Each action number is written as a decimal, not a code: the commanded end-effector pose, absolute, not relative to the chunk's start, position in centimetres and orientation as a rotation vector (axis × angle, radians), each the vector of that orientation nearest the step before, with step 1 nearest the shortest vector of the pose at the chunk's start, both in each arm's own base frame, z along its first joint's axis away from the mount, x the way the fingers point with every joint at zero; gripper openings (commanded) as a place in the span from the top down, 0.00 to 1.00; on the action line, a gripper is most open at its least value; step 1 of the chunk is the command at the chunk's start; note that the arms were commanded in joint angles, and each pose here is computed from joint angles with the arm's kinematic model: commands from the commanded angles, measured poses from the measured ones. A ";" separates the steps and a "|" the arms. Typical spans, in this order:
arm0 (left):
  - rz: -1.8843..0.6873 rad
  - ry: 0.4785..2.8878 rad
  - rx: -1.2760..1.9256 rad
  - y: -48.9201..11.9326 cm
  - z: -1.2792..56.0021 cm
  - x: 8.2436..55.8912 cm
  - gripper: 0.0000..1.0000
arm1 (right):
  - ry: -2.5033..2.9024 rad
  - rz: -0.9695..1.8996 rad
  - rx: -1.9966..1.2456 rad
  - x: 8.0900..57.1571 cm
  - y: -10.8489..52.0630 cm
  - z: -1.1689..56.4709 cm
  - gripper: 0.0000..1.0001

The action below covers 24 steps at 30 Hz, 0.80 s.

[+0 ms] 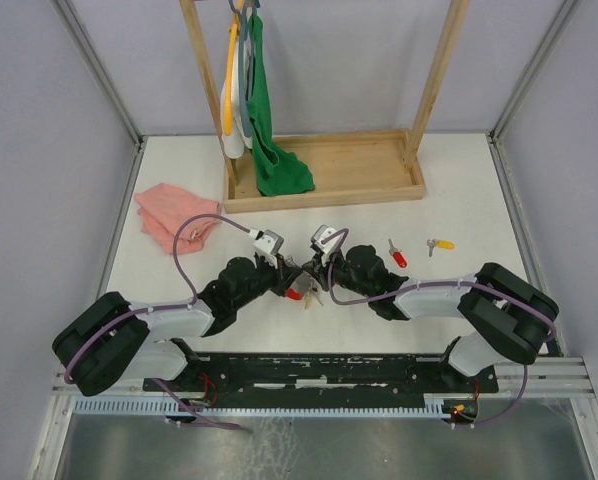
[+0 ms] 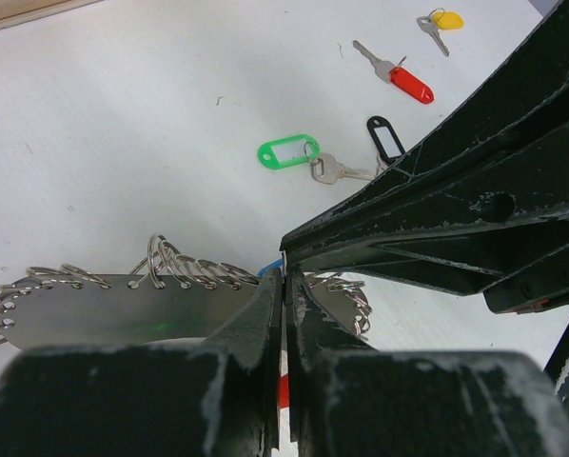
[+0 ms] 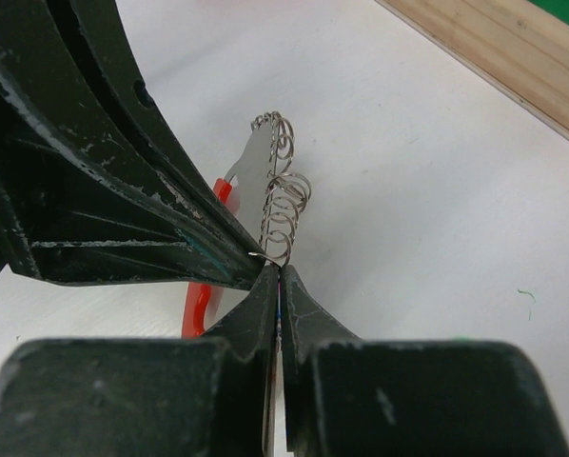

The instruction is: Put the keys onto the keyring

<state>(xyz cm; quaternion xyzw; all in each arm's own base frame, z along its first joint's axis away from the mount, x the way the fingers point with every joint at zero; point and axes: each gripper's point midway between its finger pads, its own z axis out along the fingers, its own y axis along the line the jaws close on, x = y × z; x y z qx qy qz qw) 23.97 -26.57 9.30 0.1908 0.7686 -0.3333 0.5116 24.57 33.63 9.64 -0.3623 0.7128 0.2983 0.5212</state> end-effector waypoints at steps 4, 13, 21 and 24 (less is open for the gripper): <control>-0.755 1.680 0.669 -27.2 11.1 23.7 0.97 | 1.606 0.767 -0.790 24.3 33.8 16.5 0.73; -0.650 1.409 0.857 -27.0 13.2 23.3 0.97 | 1.783 0.636 -0.673 24.1 29.4 18.2 0.41; -0.632 1.129 1.009 -27.0 14.3 20.6 0.97 | 1.987 0.439 -0.475 24.5 24.5 19.1 0.03; -0.654 1.084 1.048 -27.3 14.1 19.8 0.97 | 2.103 0.331 -0.474 24.6 22.8 17.9 0.00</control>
